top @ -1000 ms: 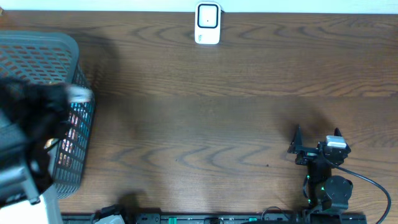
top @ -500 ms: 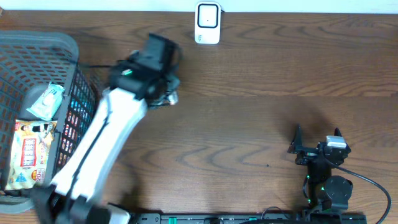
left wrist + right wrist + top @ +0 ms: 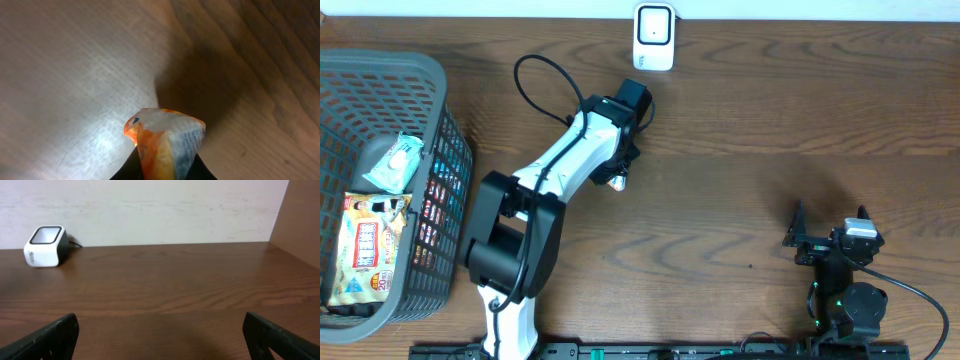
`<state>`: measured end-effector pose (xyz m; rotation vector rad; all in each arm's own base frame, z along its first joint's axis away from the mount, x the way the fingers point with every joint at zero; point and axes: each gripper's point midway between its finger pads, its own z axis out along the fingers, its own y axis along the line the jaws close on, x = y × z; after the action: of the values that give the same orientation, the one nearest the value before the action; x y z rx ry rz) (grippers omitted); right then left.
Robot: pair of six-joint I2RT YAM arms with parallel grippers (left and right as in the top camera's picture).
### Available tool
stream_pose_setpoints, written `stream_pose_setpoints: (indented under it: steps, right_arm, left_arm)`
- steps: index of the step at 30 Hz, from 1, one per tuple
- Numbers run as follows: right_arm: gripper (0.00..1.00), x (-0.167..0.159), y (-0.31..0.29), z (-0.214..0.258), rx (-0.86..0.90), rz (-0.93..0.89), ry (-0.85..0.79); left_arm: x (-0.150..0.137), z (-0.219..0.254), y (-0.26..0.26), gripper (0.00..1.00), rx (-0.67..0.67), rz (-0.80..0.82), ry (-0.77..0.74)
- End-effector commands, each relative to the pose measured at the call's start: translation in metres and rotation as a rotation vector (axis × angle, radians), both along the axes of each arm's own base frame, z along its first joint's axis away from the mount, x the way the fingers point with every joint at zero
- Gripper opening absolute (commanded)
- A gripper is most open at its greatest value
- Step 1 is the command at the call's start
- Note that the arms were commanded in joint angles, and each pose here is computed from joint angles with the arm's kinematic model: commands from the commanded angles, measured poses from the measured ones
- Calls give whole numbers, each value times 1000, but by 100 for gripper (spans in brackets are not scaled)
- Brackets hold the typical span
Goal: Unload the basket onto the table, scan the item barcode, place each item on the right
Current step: 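Carry the orange box out and set it on the table center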
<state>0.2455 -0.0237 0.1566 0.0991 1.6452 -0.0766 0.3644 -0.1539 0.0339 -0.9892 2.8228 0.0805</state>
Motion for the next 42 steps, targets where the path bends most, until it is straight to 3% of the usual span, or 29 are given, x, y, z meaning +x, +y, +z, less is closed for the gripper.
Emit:
stream_pose_setpoints:
  steps: [1,12,17,24,34,42]
  right_arm:
    - [99,0,-2,-1,-10,-5,3]
    - [99,0,-2,-1,-10,-5,3]
    - [99,0,-2,-1,-10,-5,3]
    - [99,0,-2,-1,-10,-5,3]
    - [99,0,-2,-1,-10,-5,3]
    - [99,0,-2,-1,-10,-5,3]
  left_arm:
    - [2,-7,3,13,28,-14,0]
    - [-13,-28,-22,17,25,-77,50]
    - [-17,-28,-40,36,18,-122,34]
    - [-24,-25,-40,77,32,-162,56]
    - [-24,18,-41,96,4,-220,-4]
    - [-17,115,-26,99,-41,-296,-233]
